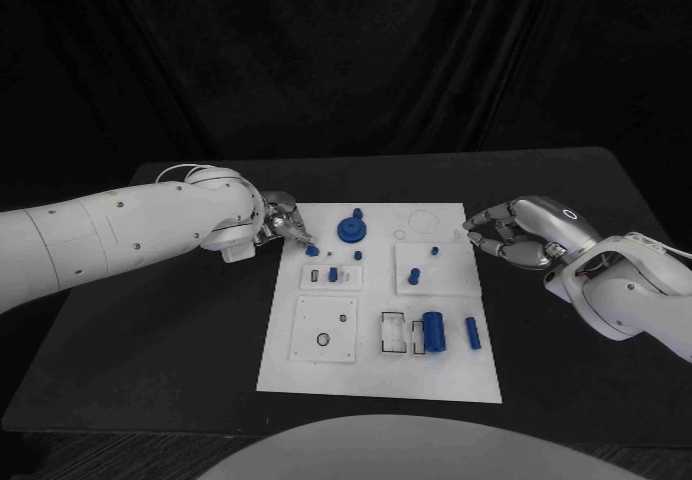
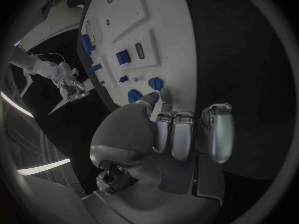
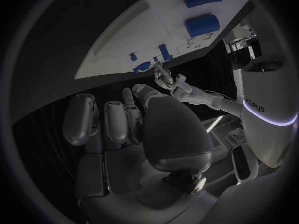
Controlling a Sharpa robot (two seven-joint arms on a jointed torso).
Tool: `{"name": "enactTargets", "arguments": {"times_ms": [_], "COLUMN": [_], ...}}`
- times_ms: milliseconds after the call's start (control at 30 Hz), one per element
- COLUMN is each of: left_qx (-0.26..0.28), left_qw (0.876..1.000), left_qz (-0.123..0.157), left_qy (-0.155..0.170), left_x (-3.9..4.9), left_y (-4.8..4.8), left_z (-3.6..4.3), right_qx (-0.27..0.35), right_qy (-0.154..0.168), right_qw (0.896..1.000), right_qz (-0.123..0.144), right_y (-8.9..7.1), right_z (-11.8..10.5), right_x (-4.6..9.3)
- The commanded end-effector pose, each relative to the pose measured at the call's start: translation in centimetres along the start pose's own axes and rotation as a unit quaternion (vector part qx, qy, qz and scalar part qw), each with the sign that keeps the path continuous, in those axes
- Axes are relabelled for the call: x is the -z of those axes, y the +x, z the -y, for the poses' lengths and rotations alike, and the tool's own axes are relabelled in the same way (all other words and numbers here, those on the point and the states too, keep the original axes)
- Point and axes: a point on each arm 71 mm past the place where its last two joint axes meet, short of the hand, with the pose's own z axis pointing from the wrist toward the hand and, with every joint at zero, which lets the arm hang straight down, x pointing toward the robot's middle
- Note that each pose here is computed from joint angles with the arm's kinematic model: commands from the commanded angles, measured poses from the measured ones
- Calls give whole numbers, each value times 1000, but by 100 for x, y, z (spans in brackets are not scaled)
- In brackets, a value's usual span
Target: Assemble the parts on the task board
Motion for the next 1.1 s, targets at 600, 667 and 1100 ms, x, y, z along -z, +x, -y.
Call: {"name": "enactTargets", "arguments": {"times_ms": [600, 667, 1100], "left_qx": [-26, -62, -264], "left_qw": [976, 964, 920], "left_qz": [133, 148, 150], "left_qy": [170, 211, 250], "left_x": [269, 321, 400], "left_y": [-105, -114, -44], "left_z": [147, 176, 52], "right_qx": [0, 0, -1], "right_qy": [7, 8, 9], "right_qw": [1000, 1000, 1000], "right_qz": [-4, -4, -6], "right_y": [10, 10, 23], "right_z": [17, 19, 26], "right_x": [13, 13, 17]}}
